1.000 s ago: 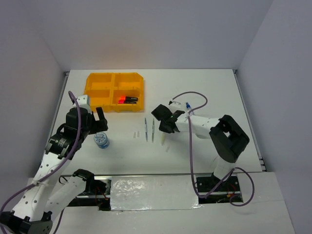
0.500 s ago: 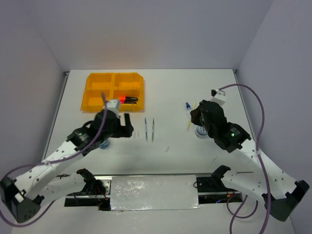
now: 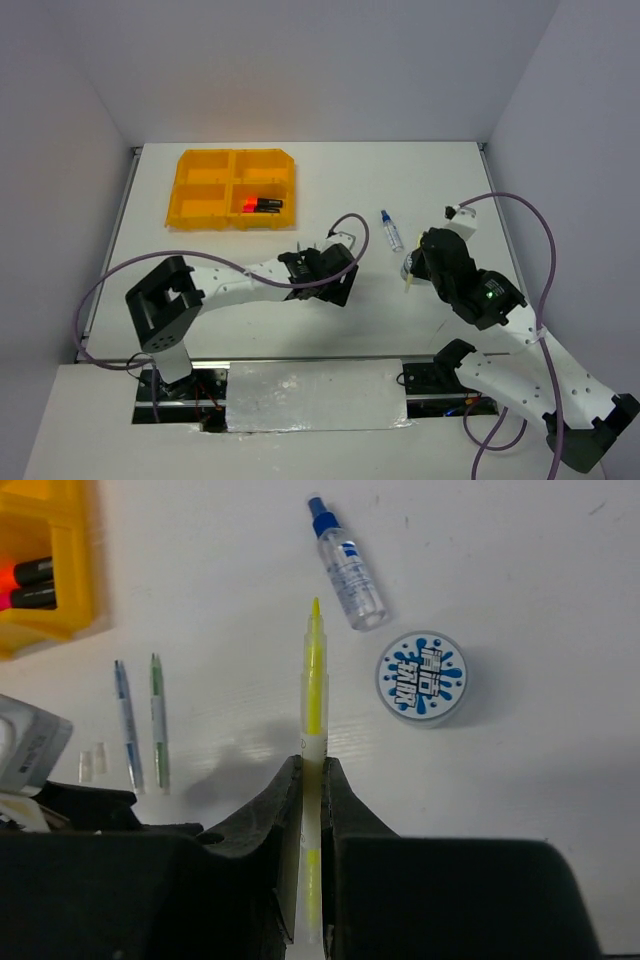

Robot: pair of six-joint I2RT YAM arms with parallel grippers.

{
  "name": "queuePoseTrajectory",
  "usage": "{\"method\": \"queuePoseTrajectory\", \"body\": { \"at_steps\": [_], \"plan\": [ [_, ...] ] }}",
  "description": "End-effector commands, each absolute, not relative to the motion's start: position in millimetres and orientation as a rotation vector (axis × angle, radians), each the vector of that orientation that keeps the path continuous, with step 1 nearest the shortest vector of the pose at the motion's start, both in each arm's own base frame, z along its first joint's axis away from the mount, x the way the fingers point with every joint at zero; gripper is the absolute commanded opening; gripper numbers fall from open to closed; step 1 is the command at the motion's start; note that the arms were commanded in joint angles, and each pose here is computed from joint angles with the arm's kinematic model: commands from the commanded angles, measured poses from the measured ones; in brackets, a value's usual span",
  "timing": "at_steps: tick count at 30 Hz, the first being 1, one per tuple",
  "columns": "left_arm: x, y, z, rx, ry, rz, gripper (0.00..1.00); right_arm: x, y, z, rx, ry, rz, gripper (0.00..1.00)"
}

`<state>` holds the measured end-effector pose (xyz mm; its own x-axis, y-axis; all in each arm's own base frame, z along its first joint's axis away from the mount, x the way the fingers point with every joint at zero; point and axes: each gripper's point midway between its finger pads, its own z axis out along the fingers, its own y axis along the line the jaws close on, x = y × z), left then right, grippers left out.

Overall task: Sort the stationery into containers
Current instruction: Pick up the pen cap from the center of the board.

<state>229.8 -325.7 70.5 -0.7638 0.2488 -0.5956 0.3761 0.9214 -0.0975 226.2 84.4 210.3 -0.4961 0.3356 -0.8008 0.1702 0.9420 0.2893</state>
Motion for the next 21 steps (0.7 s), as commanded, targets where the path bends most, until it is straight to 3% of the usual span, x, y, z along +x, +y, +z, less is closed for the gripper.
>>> {"method": "queuePoseTrajectory", "body": {
  "at_steps": [1,6,15,21],
  "plan": [
    [234,-356,70,0.474,2.458,-0.337,0.85,224,64,210,0.406,2.076,0.114,0.00],
    [232,-371,53,0.528,2.483,-0.305,0.75,222,57,210,0.408,2.065,0.093,0.00],
    [218,-372,35,0.562,2.516,-0.283,0.72,220,49,204,0.410,2.065,0.067,0.00],
    [212,-372,24,0.596,2.531,-0.244,0.63,221,54,202,0.400,2.072,0.088,0.00]
  ]
}}
